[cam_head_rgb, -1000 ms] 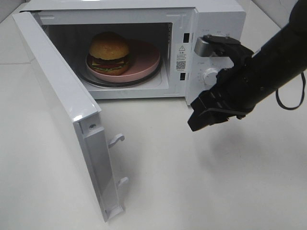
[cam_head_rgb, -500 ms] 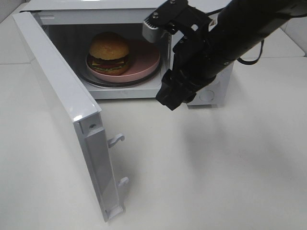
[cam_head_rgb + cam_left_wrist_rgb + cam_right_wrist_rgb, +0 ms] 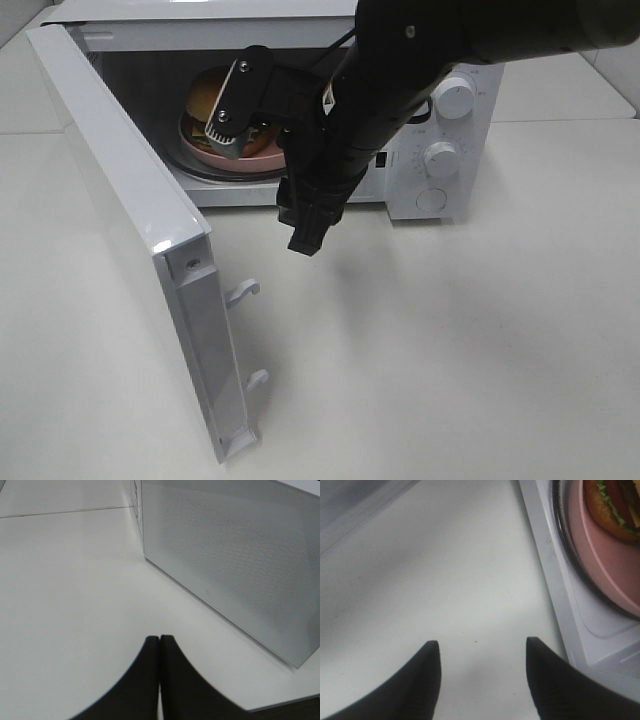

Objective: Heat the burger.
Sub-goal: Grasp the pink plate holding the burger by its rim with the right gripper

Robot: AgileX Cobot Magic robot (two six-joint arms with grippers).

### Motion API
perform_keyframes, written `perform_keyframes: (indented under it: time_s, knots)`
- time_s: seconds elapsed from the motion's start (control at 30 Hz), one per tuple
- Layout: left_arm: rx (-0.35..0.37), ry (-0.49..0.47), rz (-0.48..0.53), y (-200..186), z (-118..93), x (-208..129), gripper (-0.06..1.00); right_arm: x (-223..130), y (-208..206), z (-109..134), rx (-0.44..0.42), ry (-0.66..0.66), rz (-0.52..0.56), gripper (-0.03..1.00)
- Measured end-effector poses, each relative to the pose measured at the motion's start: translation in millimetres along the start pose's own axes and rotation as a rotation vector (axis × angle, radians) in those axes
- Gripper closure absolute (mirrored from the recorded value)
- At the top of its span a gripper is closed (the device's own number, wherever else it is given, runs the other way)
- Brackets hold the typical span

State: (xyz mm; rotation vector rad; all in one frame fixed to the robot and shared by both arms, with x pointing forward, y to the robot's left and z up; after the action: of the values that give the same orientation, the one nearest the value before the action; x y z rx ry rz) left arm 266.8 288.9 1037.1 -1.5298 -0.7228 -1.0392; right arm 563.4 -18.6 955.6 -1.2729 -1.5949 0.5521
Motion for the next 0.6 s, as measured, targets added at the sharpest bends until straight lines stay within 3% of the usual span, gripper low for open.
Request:
perform_keyframes:
  time_s: [0.37,0.6]
  knots:
    - [0.0,0.0,0.0,0.0,0.0,0.0,0.94,17.6,22.1,-17.1,-0.065,-0.004,-0.047,0.46]
    - [0.0,0.0,0.0,0.0,0.0,0.0,0.94,18.6,22.4,-25.0,-0.13,-0.115,-0.049,0.46]
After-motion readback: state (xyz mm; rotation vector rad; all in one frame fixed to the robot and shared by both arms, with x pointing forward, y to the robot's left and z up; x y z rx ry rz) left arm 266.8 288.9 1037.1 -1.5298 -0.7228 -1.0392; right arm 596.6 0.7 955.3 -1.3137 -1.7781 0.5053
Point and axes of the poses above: a point on each arm's last joint axis where the gripper is mounted, y pointing out along that axis toward the gripper, z along the wrist's bending axis when the last joint is at zero, x = y × z, the point moved 4 cm from there along y, pointing out along that axis toward the gripper
